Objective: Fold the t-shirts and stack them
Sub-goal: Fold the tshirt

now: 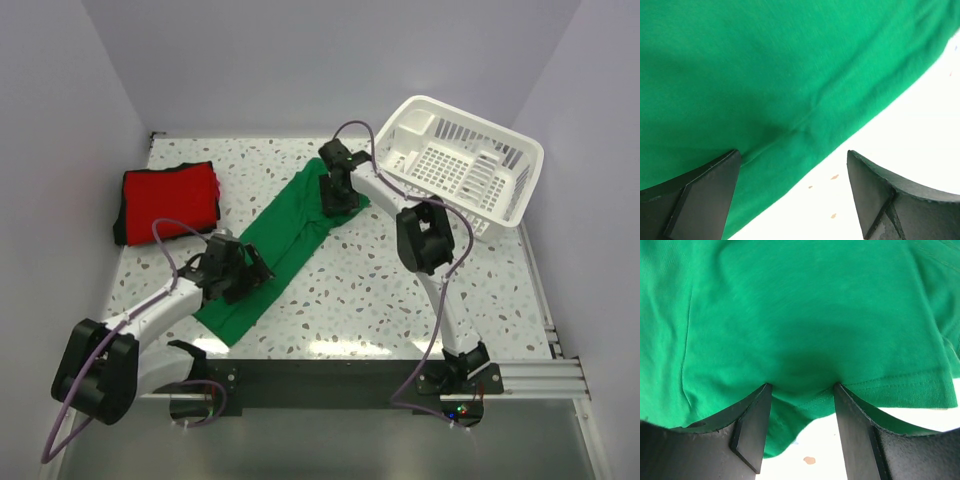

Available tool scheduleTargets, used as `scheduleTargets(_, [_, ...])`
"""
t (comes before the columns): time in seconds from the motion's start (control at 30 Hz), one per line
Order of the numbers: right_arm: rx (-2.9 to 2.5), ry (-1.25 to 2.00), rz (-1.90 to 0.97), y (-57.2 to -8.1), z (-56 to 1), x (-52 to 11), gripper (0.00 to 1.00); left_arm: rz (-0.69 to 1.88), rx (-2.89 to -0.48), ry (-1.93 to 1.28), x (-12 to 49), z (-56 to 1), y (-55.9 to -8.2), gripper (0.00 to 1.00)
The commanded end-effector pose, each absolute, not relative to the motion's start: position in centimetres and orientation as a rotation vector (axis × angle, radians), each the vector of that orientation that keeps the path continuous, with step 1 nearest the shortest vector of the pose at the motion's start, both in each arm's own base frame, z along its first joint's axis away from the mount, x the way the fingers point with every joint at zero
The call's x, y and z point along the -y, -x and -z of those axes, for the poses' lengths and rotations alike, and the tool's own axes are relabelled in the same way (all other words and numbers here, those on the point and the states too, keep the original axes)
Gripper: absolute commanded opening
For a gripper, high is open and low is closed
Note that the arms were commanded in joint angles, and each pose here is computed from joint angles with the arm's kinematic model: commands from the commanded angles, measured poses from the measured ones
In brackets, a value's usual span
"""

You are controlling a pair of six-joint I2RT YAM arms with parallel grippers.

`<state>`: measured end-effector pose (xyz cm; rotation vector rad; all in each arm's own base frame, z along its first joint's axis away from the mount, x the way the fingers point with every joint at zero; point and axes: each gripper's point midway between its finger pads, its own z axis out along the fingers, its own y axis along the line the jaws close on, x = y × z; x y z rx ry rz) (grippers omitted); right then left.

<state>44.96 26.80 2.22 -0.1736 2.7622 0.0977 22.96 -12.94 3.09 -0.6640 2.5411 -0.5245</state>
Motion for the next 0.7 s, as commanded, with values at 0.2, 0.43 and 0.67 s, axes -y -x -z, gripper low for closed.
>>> scheduleTargets(0.2, [-2.834, 0.122, -0.154, -47.7, 1.8, -25.4, 0.57, 0.75, -2.664, 0.751, 20.0, -2.9, -18.7, 0.92])
scheduleTargets(0.43, [-2.791, 0.121, -0.196, -49.4, 1.5, -26.0, 0.57, 0.843, -2.682, 0.703, 25.1, -3.6, -18.1, 0.92])
scheduleTargets(0.67, [-2.743, 0.132, -0.174, -50.6, 1.1, -25.8, 0.57, 0.892, -2.757, 0.558, 30.0, -3.1, -17.8, 0.93])
